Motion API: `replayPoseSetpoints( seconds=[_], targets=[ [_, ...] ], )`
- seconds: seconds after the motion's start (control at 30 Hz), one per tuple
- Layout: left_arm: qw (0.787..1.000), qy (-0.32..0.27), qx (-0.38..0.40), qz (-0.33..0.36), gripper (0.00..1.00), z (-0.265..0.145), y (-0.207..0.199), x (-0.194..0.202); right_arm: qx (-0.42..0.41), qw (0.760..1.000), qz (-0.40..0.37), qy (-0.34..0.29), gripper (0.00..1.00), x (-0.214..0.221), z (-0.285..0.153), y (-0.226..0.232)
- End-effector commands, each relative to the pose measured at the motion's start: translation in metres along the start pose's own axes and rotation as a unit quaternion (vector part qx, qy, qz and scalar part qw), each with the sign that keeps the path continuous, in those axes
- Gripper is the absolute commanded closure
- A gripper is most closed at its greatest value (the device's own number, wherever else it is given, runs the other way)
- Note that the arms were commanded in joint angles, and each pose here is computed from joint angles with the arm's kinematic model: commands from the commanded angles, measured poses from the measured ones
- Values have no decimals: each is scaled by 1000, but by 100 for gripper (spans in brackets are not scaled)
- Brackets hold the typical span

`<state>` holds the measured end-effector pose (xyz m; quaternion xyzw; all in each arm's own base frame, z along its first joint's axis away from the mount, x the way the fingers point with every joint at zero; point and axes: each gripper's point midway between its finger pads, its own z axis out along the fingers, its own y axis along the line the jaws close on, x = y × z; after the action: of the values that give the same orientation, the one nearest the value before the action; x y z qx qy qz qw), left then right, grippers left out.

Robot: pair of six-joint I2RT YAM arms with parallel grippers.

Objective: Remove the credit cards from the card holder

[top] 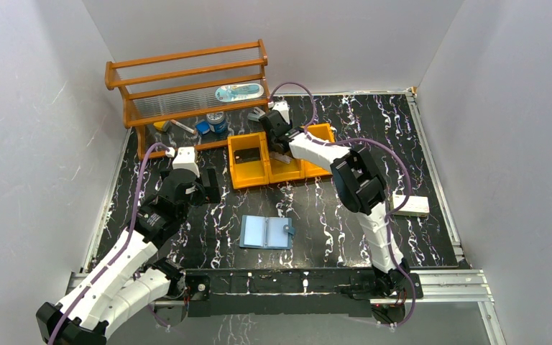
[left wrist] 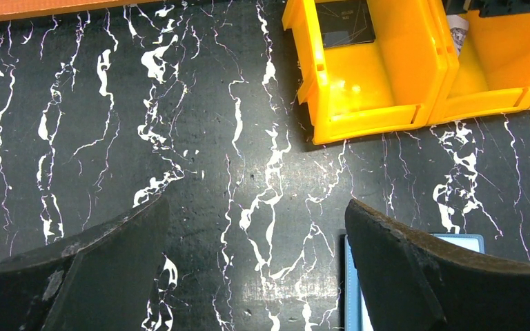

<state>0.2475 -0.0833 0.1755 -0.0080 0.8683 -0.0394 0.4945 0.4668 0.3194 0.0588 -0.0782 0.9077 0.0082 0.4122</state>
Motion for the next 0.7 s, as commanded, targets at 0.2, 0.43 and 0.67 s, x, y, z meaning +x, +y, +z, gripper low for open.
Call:
replayPoseSetpoints(
  seconds=[0.2,0.43,0.67],
  targets=[
    [1000,-5,-1,2,2,0,1,-2,75,997,20,-23,50,-8,29,-12],
    [1000,-4,0,1,1,1,1,-2,10,1000,-3,-4,55,0,19,7],
    [1000,-5,0,1,2,0,1,-2,-68,997,-20,-15,59,-14,-2,26]
  ],
)
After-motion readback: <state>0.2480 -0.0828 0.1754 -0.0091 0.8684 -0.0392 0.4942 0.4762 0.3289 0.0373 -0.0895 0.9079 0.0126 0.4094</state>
